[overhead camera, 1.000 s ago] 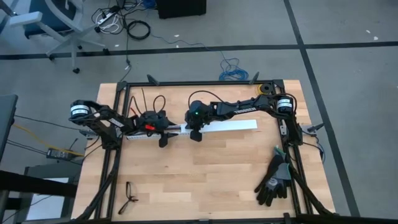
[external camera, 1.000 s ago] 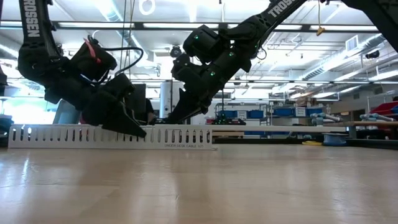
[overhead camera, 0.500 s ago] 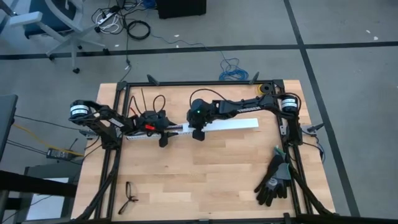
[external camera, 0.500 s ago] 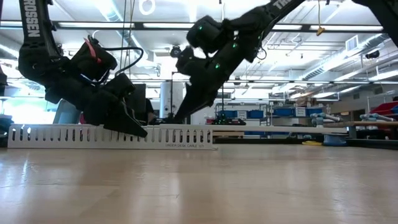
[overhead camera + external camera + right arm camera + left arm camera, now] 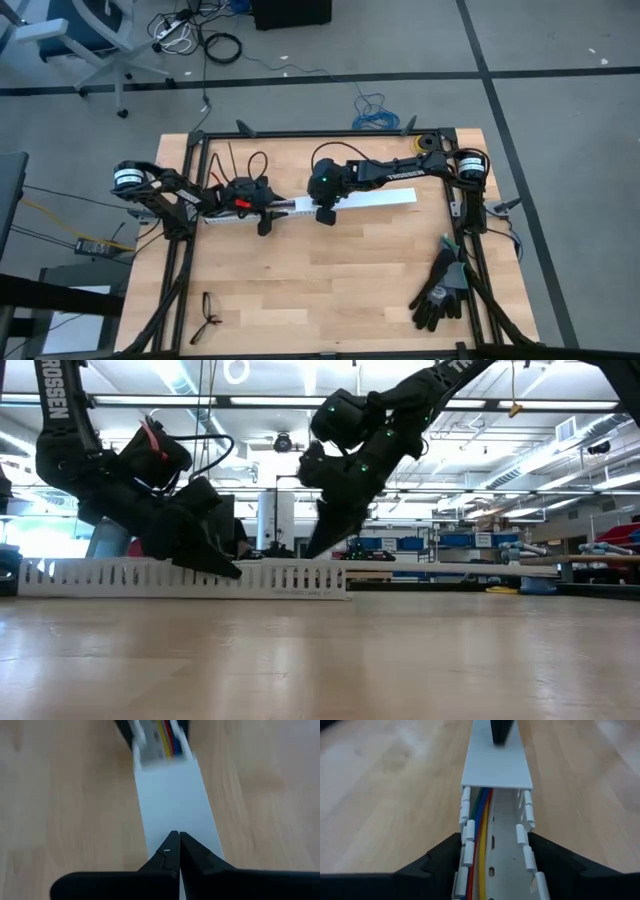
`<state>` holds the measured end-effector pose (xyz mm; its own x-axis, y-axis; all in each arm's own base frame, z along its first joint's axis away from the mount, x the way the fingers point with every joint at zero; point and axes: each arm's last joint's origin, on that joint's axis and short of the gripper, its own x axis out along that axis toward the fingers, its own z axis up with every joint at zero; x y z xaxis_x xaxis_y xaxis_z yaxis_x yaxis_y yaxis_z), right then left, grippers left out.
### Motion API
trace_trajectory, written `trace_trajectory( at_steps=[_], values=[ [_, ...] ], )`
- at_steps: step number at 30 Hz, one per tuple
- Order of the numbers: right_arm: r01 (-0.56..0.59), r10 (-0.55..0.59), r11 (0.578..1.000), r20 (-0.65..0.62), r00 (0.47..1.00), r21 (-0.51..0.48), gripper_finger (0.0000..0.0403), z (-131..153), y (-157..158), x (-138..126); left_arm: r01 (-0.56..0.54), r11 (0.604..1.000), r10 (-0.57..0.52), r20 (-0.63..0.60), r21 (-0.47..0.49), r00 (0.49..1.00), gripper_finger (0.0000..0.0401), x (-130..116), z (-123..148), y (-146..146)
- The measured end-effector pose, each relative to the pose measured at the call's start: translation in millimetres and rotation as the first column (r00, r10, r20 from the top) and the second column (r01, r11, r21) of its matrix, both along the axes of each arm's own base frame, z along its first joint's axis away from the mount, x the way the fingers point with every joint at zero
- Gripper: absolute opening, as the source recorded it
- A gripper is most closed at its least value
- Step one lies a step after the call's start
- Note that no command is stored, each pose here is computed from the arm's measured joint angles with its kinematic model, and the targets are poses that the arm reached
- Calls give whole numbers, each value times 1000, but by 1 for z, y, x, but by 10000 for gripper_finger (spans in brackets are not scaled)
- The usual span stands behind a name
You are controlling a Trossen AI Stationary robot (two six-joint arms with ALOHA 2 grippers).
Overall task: Ziptie cables
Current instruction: Close the white cable duct with the white cable duct cover
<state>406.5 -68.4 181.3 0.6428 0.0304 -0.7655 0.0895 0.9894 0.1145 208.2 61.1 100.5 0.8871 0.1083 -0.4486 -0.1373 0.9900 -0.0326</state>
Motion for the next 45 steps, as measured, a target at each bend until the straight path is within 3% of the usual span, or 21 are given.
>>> trace_trajectory(
  at_steps=[6,13,20,26,31,40,45],
  values=[
    [-15,17,1000,142,990,-14,0,2,1,7,2,1000,-2,33,8,999,225,6,6,2],
    [-5,17,997,153,988,-81,0,9,3,2,0,1000,-1,36,9,999,225,11,9,4],
    [19,-17,997,24,1000,-79,0,27,7,-20,3,1000,-3,35,10,999,225,11,9,3],
    [47,-49,998,-59,997,-34,0,4,5,-22,0,1000,0,24,13,1000,225,10,8,3],
    [12,-12,1000,65,998,-5,0,-14,3,-2,-10,1000,10,9,13,1000,225,12,7,4],
    [12,-11,1000,89,996,-19,0,-15,2,1,-13,1000,13,19,3,1000,225,30,-5,10],
    [18,-18,1000,34,999,-1,0,-18,1,-4,-11,1000,11,24,2,1000,225,42,-8,13]
  ],
)
